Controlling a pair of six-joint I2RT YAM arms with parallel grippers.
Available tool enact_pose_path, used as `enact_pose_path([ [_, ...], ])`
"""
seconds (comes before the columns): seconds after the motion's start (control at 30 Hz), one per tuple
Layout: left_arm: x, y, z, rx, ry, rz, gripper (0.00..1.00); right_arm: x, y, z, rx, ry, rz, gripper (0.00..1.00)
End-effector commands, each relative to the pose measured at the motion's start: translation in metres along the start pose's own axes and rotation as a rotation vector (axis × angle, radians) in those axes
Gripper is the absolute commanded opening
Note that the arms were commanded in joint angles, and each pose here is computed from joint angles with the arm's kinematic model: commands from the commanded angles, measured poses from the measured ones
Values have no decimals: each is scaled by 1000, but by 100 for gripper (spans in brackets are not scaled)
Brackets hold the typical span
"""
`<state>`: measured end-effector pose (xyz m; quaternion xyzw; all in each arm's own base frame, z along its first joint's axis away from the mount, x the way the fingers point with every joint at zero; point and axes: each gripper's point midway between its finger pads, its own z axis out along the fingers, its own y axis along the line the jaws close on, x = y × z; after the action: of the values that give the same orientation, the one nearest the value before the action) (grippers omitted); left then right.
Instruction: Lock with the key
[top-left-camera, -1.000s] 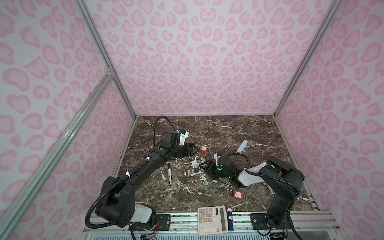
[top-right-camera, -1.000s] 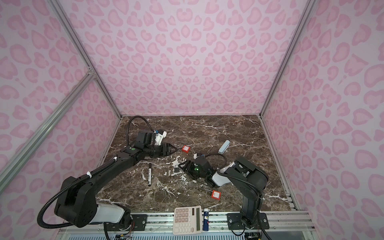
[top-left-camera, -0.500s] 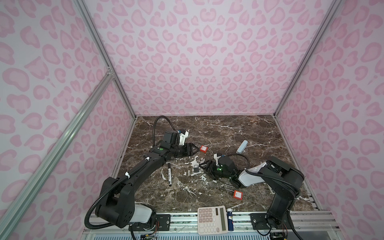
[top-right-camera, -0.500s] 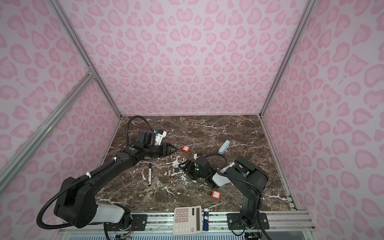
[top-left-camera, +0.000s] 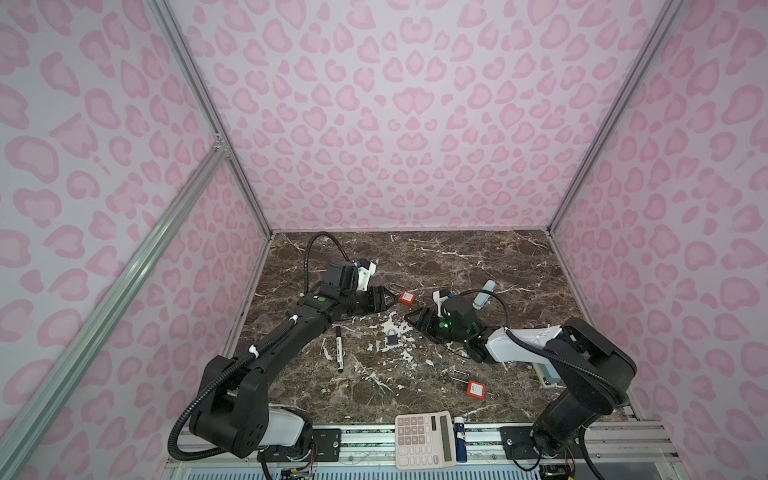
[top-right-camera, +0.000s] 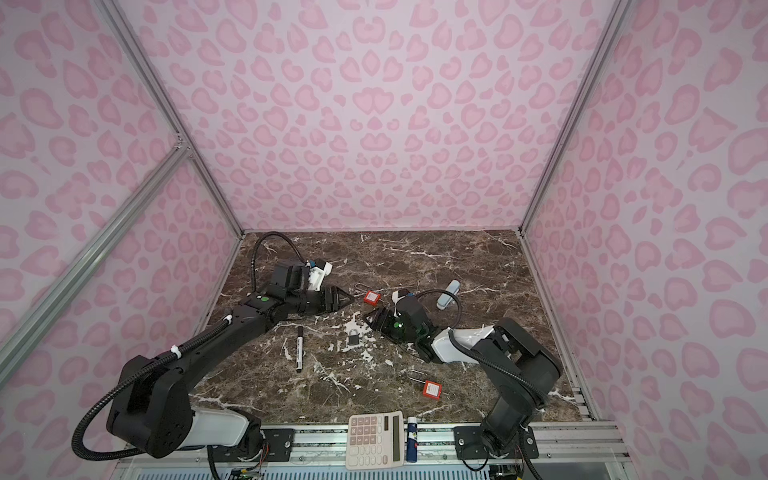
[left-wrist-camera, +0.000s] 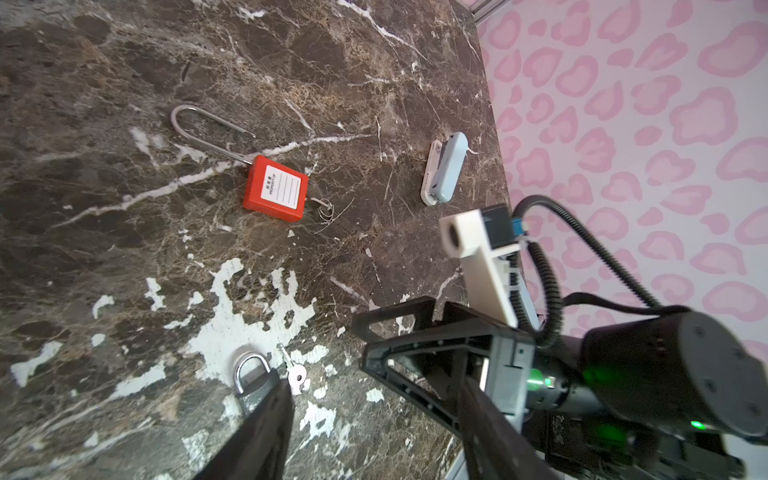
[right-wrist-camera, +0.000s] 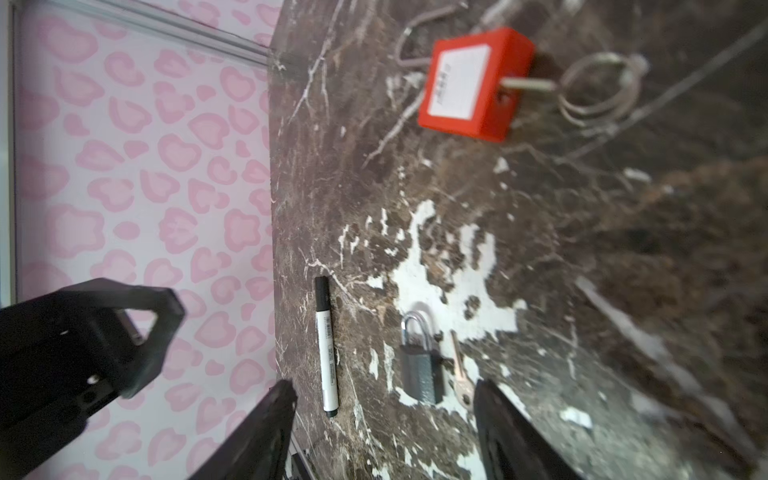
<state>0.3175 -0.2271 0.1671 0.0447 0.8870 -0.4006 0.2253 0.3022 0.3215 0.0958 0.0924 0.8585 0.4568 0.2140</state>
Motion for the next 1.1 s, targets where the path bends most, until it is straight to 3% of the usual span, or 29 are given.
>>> enact_pose_path([
  [0.0,-6,-1,-3,6,-33,5,65,4,-29,-11,220,85,-288,70],
  [0.23,-5,8,-1,-9,-33,-17,65,-36,-23,-20,426,190,-729,74],
  [0.4,-8,7,-3,3,-32,-24,65,-49,-30,-8,454,288,-891,72],
  [0.63,-4,16,-7,-2,-26,-58,65,-70,-29,20,407,337,-1004,70],
  [1.07,-4,24,-4,7,-6,-86,65,-90,-47,66,425,480,-1025,67],
])
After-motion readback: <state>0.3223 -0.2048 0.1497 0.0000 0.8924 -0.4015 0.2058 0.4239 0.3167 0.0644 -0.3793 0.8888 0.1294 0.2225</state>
